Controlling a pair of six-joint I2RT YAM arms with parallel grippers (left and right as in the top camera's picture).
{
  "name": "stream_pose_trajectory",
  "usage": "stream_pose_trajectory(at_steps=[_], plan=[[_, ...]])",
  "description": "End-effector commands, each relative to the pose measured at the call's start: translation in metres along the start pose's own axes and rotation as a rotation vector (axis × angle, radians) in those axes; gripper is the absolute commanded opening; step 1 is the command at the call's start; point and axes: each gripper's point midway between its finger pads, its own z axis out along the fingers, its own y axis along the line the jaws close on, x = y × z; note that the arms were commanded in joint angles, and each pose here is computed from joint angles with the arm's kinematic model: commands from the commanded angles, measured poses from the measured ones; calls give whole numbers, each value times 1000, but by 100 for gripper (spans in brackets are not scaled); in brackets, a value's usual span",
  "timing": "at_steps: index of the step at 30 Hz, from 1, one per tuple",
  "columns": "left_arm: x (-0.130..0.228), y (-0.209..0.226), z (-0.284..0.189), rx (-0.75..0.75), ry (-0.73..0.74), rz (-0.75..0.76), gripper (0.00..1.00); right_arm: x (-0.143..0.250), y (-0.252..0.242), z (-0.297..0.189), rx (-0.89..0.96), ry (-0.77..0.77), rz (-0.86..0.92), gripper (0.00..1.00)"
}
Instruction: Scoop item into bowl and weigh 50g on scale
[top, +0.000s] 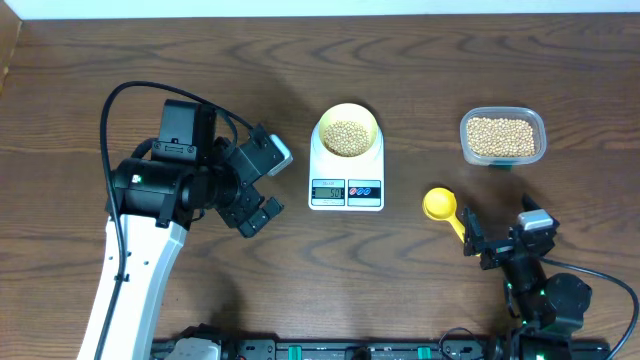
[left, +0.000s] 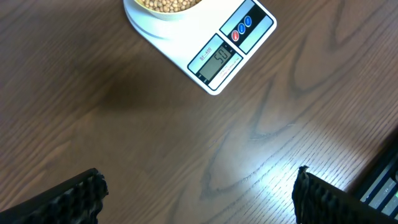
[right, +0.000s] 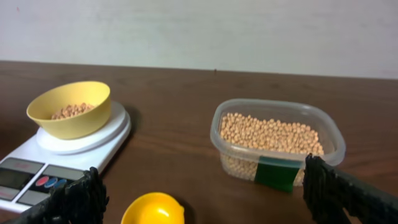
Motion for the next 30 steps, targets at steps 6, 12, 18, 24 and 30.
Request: stream_pose_trajectory(at_steps=[6, 12, 18, 24, 30], plan=[[1, -3, 1, 16, -3, 11, 98, -10, -12, -4, 91, -50, 31, 99], [1, -3, 1, 16, -3, 11, 98, -6, -25, -5, 193, -39, 104, 99], [1, -3, 1, 16, -3, 11, 98, -6, -17, -3, 160, -29, 13, 99], [1, -3, 1, 16, -3, 11, 98, -6, -17, -3, 159, -29, 14, 99], [1, -3, 1, 16, -3, 11, 98, -7, -15, -3, 148, -32, 13, 99]])
